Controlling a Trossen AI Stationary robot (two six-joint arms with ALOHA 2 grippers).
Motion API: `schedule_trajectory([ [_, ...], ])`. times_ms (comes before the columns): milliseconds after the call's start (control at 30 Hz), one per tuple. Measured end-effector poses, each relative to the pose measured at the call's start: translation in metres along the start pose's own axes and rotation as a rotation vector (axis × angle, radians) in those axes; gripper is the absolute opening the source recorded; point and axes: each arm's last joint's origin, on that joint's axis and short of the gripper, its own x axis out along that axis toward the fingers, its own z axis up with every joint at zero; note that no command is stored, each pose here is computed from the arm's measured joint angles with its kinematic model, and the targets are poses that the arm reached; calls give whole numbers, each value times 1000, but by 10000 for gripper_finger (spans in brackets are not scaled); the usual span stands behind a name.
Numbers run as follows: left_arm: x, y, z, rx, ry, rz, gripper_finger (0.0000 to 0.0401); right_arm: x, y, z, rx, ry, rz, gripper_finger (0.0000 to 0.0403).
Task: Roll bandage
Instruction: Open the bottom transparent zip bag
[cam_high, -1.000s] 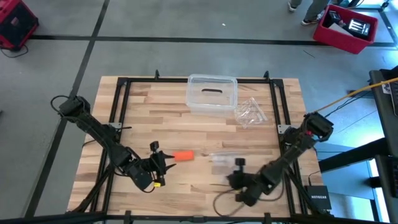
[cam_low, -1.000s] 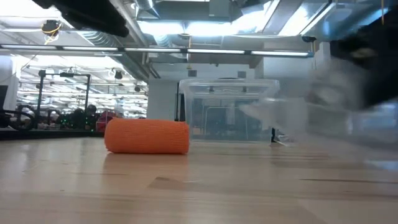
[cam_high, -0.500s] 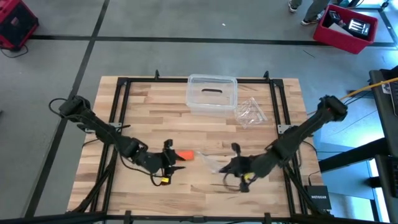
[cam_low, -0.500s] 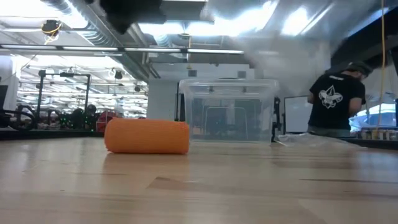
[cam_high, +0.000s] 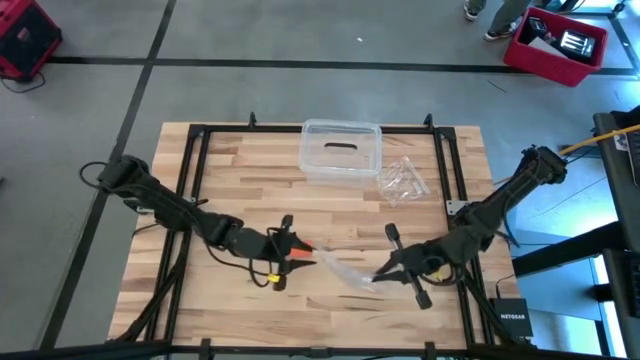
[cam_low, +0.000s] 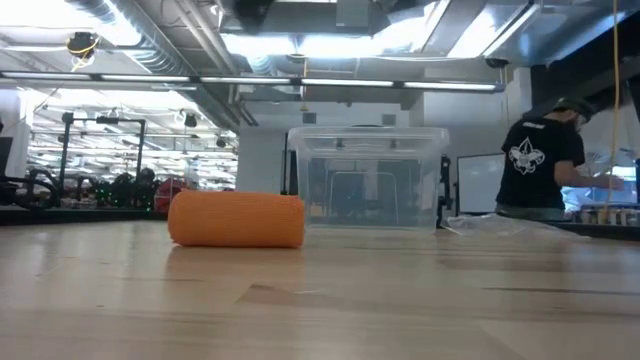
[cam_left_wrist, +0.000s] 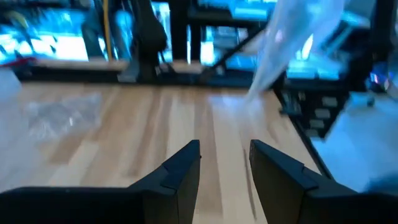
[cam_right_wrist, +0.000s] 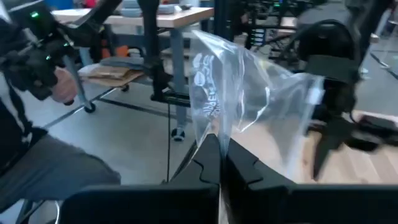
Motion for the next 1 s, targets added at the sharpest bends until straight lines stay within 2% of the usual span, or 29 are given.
schedule_trajectory([
  [233,19,3,3,-12,-174,-22,131,2,-9,2,-44,-8,40,1],
  [333,26,3,1,-13,-203,-95,131,3,-13,0,-59,12,34,0],
  [433,27,1,-1,-3,-184,-169,131,2,-13,-1,-72,24,31,0],
  [633,24,0,-10,18,-65,-175,131,-6,-14,6,-62,-7,27,0],
  [1000,26,8,-3,20,-129,-132,131,-2,-15,3,-43,8,-23,0],
])
